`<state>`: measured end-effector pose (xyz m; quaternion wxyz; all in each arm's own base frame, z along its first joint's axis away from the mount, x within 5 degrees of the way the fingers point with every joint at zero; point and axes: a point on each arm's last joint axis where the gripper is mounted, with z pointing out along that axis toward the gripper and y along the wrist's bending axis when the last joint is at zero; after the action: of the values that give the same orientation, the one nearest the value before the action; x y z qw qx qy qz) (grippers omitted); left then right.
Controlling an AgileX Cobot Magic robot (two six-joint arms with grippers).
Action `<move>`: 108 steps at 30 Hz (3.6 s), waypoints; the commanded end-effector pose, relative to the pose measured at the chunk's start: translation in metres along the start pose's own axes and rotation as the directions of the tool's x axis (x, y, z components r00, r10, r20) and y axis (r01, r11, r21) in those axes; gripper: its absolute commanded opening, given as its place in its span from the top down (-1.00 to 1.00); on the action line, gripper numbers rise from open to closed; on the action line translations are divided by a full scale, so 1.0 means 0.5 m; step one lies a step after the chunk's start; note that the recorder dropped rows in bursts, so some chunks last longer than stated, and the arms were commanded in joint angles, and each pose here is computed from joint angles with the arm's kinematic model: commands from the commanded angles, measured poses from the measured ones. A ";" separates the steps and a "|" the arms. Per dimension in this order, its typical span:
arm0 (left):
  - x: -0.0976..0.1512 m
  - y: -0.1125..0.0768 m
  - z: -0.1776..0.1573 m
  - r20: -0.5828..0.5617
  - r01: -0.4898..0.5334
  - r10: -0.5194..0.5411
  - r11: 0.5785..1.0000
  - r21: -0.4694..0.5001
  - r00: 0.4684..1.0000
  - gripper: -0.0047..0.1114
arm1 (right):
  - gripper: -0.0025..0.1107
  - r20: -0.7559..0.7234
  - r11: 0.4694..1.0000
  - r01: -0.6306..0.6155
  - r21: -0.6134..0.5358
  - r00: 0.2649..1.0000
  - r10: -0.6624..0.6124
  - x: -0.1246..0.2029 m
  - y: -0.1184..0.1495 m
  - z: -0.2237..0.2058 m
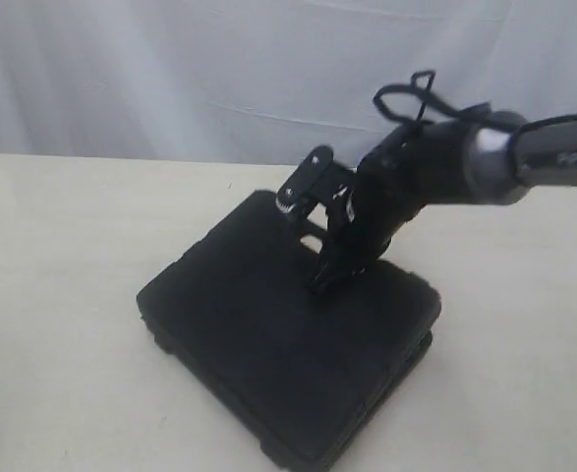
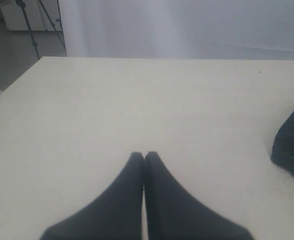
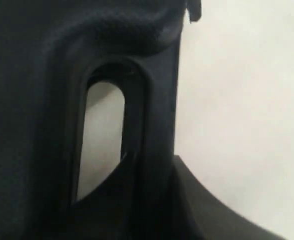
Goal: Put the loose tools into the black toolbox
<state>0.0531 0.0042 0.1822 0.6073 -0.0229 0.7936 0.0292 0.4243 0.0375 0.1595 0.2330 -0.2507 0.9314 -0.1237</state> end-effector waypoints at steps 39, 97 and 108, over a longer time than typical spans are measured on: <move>0.000 -0.001 0.000 0.009 0.010 -0.010 1.000 0.008 1.000 0.92 | -0.05 -0.010 0.991 -0.106 0.087 0.994 0.107 -0.019 -0.017 0.025; 0.000 -0.001 0.000 0.009 0.010 -0.010 1.000 0.008 1.000 0.92 | 0.96 0.073 0.928 -0.327 -0.177 0.936 0.343 0.124 0.065 -0.548; 0.000 -0.001 0.000 0.009 0.010 -0.010 1.000 0.008 1.000 0.92 | 0.96 0.625 0.924 -0.113 -0.365 0.707 0.333 0.271 0.182 -0.609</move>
<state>0.0531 0.0042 0.1822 0.6073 -0.0229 0.7936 0.0292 0.1397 0.0800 0.3448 0.4679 -0.1921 0.8534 0.1263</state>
